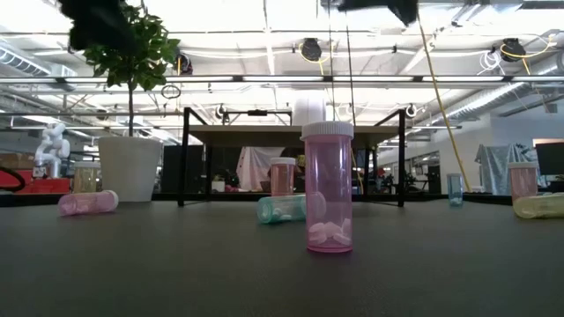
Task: Pick and place medicine bottles onto shelf by color
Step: Put the top left yellow pill bottle on the shelf
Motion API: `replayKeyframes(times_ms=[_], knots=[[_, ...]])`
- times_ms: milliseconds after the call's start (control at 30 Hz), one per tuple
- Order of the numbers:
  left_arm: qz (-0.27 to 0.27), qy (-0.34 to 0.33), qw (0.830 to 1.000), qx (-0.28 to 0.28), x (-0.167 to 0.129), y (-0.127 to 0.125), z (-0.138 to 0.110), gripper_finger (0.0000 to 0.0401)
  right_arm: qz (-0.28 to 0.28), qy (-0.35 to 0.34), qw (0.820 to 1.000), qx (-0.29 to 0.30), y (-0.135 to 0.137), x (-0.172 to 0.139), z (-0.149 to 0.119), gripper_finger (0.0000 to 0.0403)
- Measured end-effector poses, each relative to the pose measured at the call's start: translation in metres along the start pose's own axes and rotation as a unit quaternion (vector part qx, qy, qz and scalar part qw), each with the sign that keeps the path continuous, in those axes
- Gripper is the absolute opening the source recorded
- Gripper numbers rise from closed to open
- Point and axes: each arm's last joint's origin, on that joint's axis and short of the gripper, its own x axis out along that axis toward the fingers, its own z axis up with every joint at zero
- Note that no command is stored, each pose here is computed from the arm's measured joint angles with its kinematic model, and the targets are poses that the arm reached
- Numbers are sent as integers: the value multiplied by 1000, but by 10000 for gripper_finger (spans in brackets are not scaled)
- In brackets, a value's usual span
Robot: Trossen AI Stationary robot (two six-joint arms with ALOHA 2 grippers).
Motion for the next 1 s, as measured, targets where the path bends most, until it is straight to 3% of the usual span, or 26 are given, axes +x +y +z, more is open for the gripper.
replayKeyframes(times_ms=[233, 367, 533, 800, 1000], knots=[[53, 105, 992, -53, 9, -1, -17, 74, -11, 2, 997, -81, 12, 8, 10, 114], [74, 129, 988, -36, 24, -8, -21, 74, -52, 5, 993, -105, 9, 11, 6, 114], [113, 177, 978, -9, 49, -13, -35, 121, -61, 25, 991, -117, 6, 7, 2, 114], [138, 247, 957, -69, 88, -5, -61, 228, -75, 51, 989, -120, -2, -3, 0, 114], [153, 259, 949, -95, 107, -5, -69, 247, -89, 78, 983, -140, -6, -4, -5, 114]])
